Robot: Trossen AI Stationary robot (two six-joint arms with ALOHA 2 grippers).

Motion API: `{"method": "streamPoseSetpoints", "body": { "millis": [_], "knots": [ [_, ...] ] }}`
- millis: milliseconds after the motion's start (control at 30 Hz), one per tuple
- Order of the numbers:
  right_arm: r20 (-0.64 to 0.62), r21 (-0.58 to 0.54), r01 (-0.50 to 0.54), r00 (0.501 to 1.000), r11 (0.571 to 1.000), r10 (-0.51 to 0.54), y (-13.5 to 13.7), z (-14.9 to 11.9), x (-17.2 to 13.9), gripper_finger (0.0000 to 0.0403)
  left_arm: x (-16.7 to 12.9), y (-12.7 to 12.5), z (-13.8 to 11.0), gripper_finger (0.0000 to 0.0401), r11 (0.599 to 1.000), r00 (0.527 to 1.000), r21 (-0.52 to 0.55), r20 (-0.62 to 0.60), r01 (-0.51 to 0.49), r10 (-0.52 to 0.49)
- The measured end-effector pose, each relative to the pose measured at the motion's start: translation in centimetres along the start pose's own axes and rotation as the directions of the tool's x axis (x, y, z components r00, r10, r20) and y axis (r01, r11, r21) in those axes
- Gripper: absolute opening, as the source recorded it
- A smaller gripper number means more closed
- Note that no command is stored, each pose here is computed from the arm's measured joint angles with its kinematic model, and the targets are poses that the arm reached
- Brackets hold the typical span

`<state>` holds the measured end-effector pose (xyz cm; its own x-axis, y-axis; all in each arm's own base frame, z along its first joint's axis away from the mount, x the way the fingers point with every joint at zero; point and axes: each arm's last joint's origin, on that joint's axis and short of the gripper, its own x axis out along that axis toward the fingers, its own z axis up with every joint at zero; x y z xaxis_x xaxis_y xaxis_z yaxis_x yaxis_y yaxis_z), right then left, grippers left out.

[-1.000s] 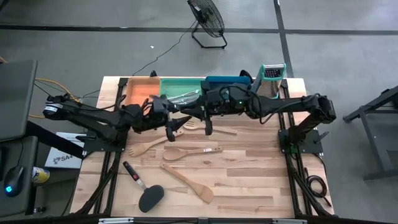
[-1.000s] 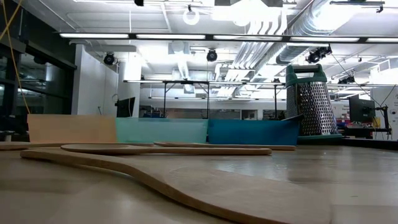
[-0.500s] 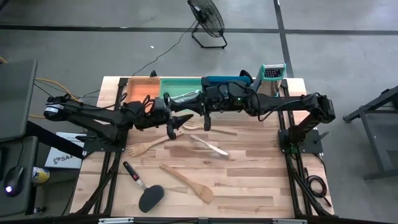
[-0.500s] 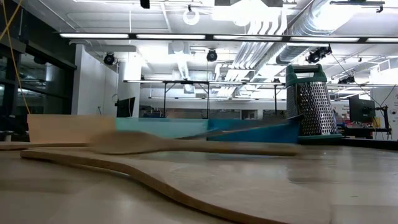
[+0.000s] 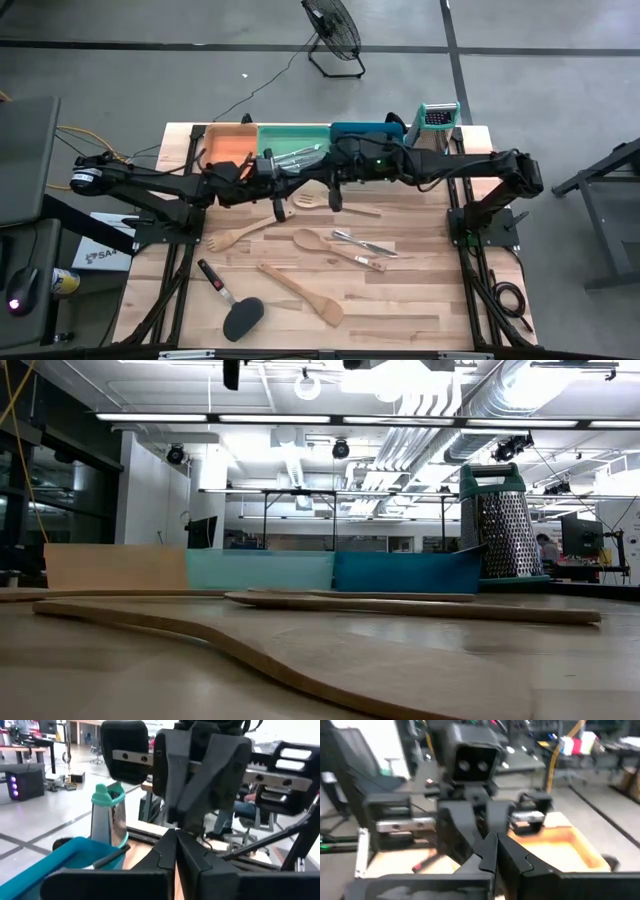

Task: Pick & Place Kitchen Items
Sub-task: Put the silver table knife into the green bin

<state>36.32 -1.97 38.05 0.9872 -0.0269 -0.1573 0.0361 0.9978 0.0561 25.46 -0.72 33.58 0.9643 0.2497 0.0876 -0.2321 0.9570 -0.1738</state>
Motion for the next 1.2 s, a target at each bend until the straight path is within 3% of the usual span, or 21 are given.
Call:
{"method": "streamPoseSetpoints", "body": {
  "millis": [233, 533, 767, 1000, 1200],
  "knots": [
    [-0.186, 0.028, 0.105, 0.978, 0.994, -0.098, 0.4, -0.4, -2.8, 0.0003, 0.0, 0.1, -0.6, 0.0004, 1.000, 0.998, 0.019, -0.056, -0.014, 0.015],
    [-0.433, 0.077, 0.240, 0.882, 0.968, -0.185, -0.1, -1.8, -6.0, 0.0010, 0.0, 0.8, -0.6, 0.0005, 0.999, 0.996, 0.030, -0.078, -0.045, 0.047],
    [-0.609, 0.103, 0.279, 0.777, 0.955, -0.162, 0.2, -3.7, -6.6, 0.0075, 0.1, 2.0, -0.8, 0.0005, 0.998, 0.990, 0.001, -0.127, -0.068, 0.067],
    [-0.745, 0.147, 0.336, 0.657, 0.930, -0.120, 0.3, -5.3, -7.0, 0.0149, -0.2, 3.1, -1.8, 0.0005, 0.999, 0.964, 0.004, -0.261, -0.050, 0.049],
    [-0.791, 0.221, 0.467, 0.599, 0.856, -0.123, 0.3, -6.5, -6.9, 0.0154, -0.3, 3.8, -2.6, 0.0005, 1.000, 0.933, -0.015, -0.360, -0.020, 0.014]
  ]
}}
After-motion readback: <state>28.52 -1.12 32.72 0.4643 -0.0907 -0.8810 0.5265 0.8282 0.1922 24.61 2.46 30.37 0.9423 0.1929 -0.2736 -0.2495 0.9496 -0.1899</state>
